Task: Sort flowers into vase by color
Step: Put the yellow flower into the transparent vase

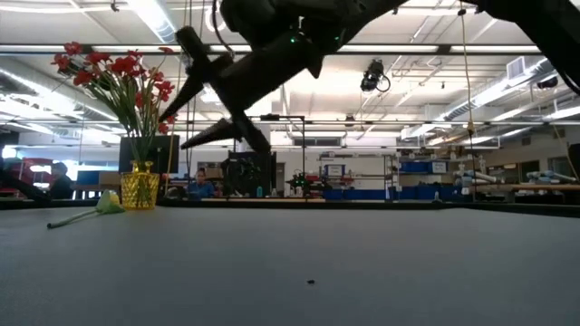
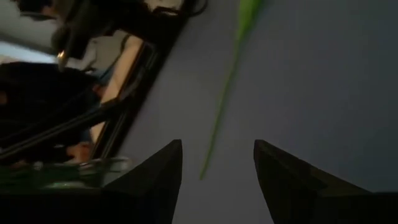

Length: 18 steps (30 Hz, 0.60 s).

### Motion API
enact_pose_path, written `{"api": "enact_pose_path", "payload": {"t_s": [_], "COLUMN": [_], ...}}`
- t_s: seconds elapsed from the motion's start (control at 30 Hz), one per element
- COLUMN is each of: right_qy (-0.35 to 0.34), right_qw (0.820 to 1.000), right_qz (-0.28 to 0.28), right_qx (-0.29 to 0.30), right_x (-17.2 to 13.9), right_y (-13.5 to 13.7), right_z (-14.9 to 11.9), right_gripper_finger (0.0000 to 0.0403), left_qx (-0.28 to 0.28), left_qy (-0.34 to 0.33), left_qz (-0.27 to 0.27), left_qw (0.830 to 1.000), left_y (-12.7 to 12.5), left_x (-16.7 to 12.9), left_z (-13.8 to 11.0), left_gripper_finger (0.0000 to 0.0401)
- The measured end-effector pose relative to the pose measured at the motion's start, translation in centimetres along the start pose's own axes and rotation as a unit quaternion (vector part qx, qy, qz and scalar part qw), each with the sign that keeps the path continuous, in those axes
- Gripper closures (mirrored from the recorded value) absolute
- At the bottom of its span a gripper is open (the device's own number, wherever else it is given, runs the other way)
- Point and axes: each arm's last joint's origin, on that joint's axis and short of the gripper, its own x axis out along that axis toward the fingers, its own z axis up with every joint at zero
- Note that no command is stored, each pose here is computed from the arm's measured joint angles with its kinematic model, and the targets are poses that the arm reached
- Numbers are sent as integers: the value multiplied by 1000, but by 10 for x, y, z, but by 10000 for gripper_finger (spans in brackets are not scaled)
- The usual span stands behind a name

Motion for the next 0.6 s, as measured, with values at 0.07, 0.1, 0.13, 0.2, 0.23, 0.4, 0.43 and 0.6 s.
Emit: {"api": "enact_pose_path", "payload": {"t_s": [0.07, 0.1, 0.13, 0.2, 0.23, 0.4, 0.43, 0.6], "right_qy": [-3, -11, -13, -18, -24, -33, -35, -51], "right_qw": [1000, 1000, 1000, 999, 999, 997, 996, 988], "right_qz": [-2, 0, -9, -26, -29, -66, -80, -142], "right_qx": [-9, -10, -10, -12, -12, -3, 3, 15], "right_x": [1, 1, -1, -1, -1, -3, -5, -17], "right_y": [0, 2, 2, -1, -2, -9, -11, -12], "right_z": [1, 2, 2, 1, 2, 5, 6, 5], "right_gripper_finger": [196, 196, 196, 196, 196, 196, 196, 196], "left_qx": [-7, -10, -14, -33, -42, -66, -71, -137], "left_qy": [8, 16, 25, 44, 50, 101, 116, 199], "left_qz": [31, 50, 68, 103, 122, 199, 214, 257], "left_qw": [999, 999, 997, 993, 990, 973, 967, 936], "left_y": [1, 1, 2, 3, 5, 10, 12, 25], "left_x": [6, 9, 12, 19, 23, 43, 49, 85], "left_z": [-4, -8, -10, -16, -18, -29, -35, -72], "left_gripper_finger": [126, 126, 126, 126, 126, 126, 126, 126]}}
